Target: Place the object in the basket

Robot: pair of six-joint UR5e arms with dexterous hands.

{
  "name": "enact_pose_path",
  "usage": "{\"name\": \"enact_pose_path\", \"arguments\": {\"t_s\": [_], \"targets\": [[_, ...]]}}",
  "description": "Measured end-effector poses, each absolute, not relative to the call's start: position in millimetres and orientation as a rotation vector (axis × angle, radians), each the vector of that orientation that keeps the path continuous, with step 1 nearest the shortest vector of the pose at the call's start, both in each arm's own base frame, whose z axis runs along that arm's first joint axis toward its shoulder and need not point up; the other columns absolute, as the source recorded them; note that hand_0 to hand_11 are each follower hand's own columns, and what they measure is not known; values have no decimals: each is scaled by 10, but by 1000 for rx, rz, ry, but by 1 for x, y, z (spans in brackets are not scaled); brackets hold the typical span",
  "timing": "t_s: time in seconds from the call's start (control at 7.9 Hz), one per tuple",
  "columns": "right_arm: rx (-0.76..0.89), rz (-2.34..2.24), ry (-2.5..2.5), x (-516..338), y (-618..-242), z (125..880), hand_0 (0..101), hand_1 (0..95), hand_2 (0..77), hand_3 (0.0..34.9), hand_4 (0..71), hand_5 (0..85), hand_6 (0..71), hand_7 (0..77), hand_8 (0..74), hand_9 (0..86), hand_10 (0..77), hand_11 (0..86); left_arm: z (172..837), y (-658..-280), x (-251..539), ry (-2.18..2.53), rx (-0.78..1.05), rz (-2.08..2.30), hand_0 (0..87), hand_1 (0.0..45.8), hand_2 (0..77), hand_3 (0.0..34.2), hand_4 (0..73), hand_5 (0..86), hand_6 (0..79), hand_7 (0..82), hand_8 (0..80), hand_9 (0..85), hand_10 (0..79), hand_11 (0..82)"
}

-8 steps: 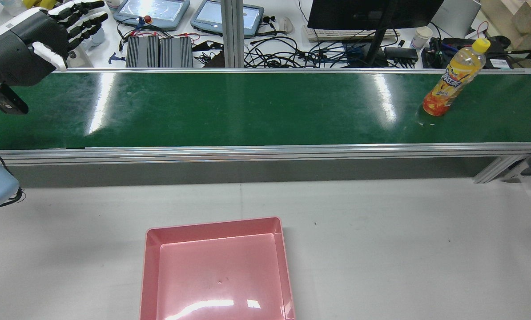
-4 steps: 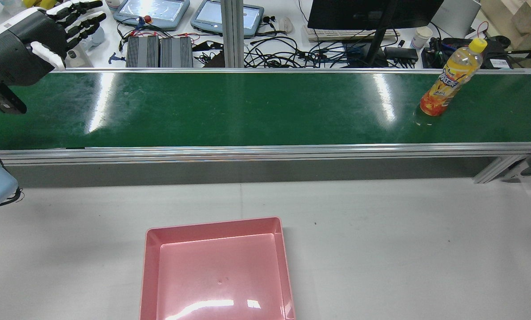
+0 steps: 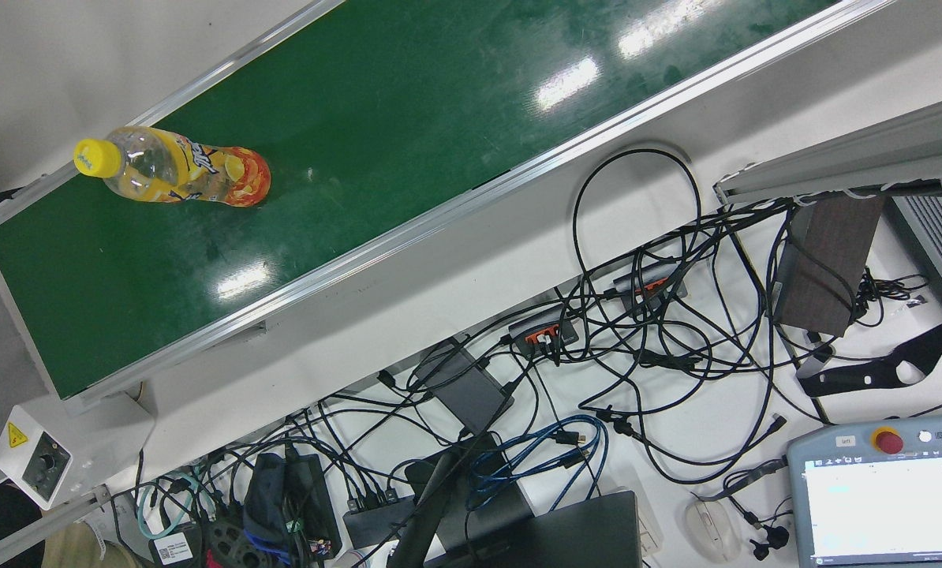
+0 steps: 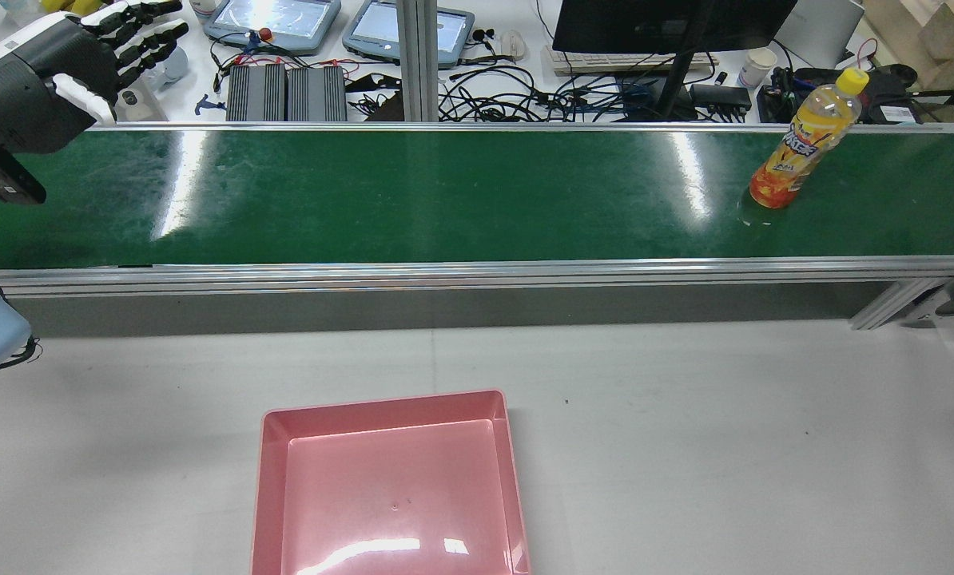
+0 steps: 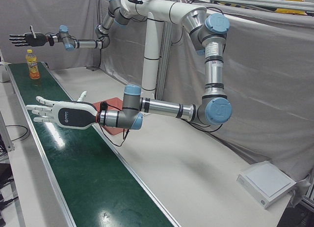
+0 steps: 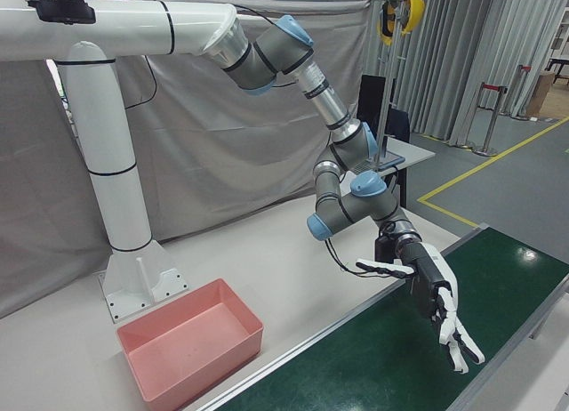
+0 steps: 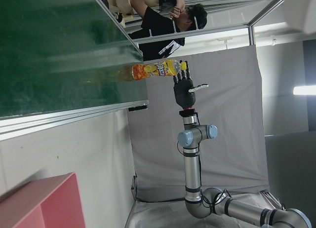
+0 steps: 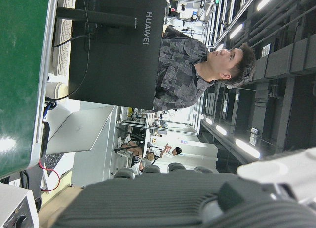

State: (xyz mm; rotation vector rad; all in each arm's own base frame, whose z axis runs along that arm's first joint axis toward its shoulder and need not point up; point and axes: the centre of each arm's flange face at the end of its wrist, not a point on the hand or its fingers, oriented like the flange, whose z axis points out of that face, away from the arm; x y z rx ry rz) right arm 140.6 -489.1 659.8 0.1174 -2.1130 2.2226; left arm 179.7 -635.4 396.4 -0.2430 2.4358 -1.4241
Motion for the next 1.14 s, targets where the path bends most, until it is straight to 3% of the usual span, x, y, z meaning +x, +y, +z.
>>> {"name": "enact_pose_path", "arguments": {"t_s": [1.14], "targets": [[117,2223,-2113,141,-489,660,3,0,5,2,0,0,0,5,0,0,0,0,398,-636,179,2434,-242,-1428,594,27,5,3,131,185,5,16,76,98,16,49]]}}
